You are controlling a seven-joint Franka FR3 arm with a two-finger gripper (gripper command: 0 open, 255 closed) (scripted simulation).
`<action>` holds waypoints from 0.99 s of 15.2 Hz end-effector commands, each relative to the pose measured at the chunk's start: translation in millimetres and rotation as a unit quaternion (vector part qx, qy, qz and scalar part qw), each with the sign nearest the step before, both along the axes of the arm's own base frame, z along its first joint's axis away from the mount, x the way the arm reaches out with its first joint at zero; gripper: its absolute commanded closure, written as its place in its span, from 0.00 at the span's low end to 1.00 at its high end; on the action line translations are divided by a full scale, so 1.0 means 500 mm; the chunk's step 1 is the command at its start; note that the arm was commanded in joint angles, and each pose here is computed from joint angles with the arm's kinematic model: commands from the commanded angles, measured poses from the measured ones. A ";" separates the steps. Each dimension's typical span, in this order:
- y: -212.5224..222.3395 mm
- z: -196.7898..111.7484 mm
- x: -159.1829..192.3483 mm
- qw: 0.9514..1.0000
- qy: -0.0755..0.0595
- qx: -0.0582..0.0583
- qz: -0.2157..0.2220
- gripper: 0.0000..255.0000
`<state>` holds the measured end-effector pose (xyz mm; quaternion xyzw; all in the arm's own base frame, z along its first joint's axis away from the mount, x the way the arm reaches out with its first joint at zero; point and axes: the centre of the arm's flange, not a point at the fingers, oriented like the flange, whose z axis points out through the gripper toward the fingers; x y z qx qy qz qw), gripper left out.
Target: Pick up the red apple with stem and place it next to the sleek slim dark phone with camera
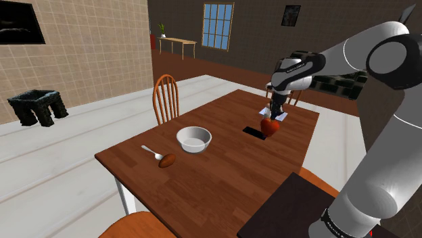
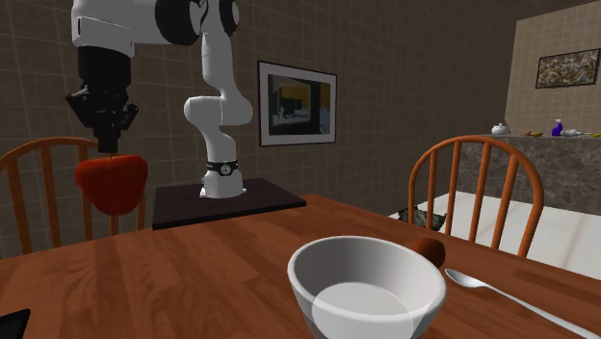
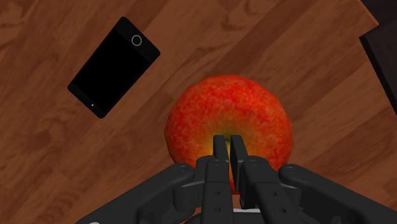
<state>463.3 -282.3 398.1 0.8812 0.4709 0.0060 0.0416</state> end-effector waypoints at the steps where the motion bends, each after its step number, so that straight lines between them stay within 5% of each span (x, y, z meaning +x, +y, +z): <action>1: 0.001 -0.023 -0.001 1.000 0.000 0.000 0.000 1.00; 15: 0.001 -0.171 -0.001 1.000 0.000 0.000 0.000 1.00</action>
